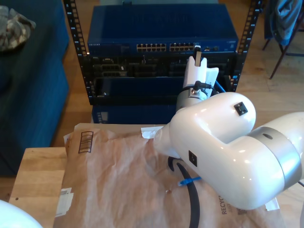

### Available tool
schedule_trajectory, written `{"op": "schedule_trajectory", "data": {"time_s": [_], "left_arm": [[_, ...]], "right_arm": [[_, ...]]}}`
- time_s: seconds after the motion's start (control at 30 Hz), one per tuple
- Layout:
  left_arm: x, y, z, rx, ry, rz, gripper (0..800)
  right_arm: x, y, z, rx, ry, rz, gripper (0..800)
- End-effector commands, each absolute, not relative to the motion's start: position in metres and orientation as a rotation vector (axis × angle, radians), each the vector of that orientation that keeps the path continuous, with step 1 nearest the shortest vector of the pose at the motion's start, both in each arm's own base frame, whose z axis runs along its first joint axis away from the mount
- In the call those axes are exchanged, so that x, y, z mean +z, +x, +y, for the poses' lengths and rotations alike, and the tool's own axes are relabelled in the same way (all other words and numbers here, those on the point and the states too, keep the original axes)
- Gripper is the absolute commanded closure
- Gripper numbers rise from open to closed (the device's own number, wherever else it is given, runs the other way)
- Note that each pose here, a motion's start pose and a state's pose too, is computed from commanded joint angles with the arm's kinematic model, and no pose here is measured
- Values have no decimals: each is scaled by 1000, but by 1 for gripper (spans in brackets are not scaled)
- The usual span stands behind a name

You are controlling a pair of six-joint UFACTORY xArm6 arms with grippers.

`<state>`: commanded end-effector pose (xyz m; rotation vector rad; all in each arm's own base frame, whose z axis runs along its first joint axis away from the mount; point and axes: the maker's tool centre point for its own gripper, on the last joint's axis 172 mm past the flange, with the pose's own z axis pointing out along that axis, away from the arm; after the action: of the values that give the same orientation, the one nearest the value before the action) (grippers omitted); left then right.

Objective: Grab the cable and plug it in

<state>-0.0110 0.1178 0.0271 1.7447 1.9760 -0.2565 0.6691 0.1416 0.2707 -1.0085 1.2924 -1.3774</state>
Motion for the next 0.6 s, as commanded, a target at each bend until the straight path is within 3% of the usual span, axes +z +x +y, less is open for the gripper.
{"op": "schedule_trajectory", "data": {"time_s": [0.5,0.6], "left_arm": [[27,-11,118,-257,1745,1976,0],[27,-11,118,-257,1745,1976,0]], "right_arm": [[273,678,146,-1370,-990,1286,790],[277,679,147,-1371,-982,1281,616]]}}
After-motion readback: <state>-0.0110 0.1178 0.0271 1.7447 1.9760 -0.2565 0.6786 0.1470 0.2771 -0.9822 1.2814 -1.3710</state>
